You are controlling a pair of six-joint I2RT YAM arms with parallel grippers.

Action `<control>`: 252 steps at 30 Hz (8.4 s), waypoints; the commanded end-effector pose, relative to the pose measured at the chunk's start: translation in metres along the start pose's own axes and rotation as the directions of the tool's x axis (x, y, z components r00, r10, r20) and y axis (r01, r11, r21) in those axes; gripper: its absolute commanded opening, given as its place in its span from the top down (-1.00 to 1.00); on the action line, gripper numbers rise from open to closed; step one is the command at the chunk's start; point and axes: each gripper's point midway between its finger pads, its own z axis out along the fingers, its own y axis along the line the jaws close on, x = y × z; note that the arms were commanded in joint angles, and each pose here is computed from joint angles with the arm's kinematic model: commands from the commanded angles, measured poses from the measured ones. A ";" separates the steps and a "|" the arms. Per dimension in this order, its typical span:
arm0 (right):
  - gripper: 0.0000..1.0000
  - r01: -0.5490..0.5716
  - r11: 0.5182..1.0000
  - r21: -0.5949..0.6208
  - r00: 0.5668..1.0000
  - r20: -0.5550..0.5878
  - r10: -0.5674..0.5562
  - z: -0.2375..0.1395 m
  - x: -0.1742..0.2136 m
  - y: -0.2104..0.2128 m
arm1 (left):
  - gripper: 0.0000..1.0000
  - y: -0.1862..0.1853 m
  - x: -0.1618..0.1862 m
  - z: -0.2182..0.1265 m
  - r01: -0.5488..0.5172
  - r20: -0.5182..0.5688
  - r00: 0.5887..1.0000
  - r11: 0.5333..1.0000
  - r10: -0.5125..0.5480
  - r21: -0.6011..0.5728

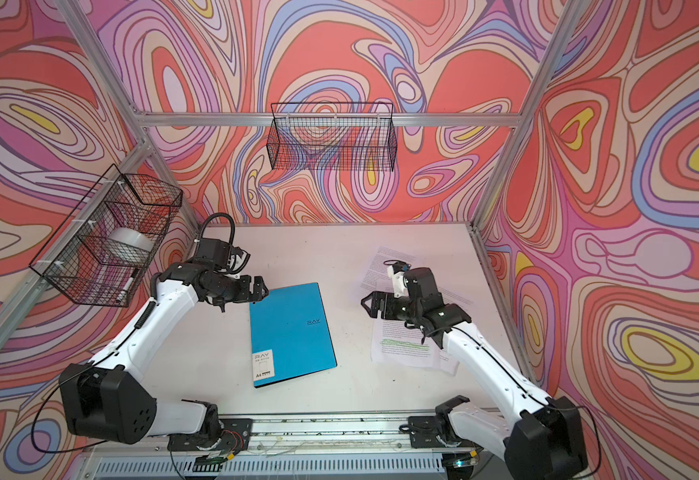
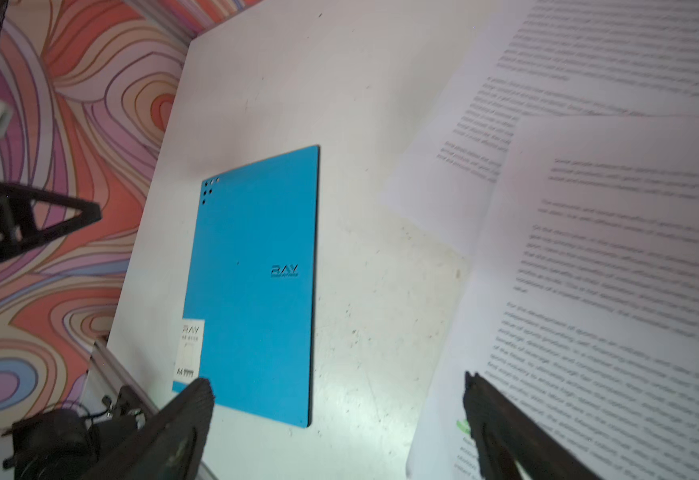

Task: Put the files into the folder

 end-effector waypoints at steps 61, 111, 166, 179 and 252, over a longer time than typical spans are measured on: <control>-0.97 0.833 0.537 0.131 0.553 -0.233 -0.800 0.196 0.196 0.175 | -0.99 0.037 -0.058 -0.008 0.029 0.160 0.987 0.982 0.001 -0.185; -0.97 0.047 0.989 0.139 0.999 0.001 -0.047 0.090 -0.029 0.037 | -1.00 -0.015 0.115 0.036 -0.962 -0.304 0.270 0.267 0.914 -0.055; -0.97 -0.201 0.959 -0.201 0.959 -0.239 0.151 0.153 0.010 0.014 | -1.00 -0.034 0.082 0.078 -0.856 -0.260 0.252 0.090 0.932 -0.509; -0.97 -0.245 0.939 -0.239 0.937 -0.308 0.166 0.162 0.028 0.014 | -0.99 -0.035 0.079 0.078 -0.851 -0.259 0.264 0.097 0.929 -0.517; -0.96 -0.336 0.779 -0.529 0.935 -0.286 0.210 0.155 -0.020 0.072 | -1.00 -0.024 -0.006 -0.017 -0.639 0.045 0.718 0.684 0.694 -0.353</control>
